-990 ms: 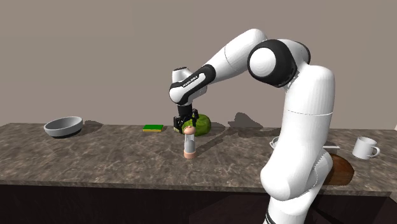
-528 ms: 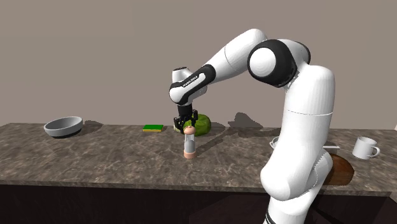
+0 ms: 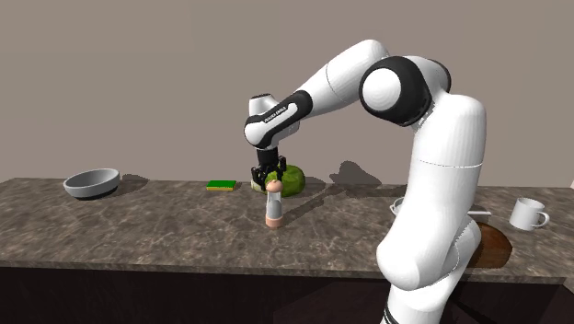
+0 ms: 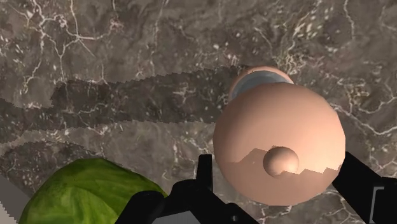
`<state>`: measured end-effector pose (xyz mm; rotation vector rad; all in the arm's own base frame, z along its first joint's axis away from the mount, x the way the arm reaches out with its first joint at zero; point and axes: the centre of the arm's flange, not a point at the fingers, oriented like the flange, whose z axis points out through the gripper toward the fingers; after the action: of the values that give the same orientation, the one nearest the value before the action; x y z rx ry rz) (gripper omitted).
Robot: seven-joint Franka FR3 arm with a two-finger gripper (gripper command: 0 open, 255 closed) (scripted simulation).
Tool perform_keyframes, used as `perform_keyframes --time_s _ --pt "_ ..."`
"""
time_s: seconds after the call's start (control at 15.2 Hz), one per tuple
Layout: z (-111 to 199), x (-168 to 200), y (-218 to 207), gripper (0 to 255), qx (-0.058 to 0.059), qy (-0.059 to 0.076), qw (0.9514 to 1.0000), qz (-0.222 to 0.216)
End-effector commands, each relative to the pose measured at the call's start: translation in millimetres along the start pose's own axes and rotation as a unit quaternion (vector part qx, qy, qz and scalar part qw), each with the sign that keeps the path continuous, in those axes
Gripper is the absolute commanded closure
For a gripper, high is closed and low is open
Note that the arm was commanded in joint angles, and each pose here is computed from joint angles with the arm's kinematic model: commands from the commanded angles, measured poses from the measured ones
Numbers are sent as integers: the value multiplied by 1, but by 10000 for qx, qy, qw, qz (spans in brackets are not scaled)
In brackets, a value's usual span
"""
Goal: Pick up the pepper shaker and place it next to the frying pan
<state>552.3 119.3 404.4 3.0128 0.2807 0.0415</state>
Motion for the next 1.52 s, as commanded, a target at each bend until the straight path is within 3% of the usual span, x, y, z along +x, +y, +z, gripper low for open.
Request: perform_keyframes --time_s 0.0,1.45 --pt "-10 0 0 255 0 0 10000 0" --pt "-126 2 14 255 0 0 10000 0"
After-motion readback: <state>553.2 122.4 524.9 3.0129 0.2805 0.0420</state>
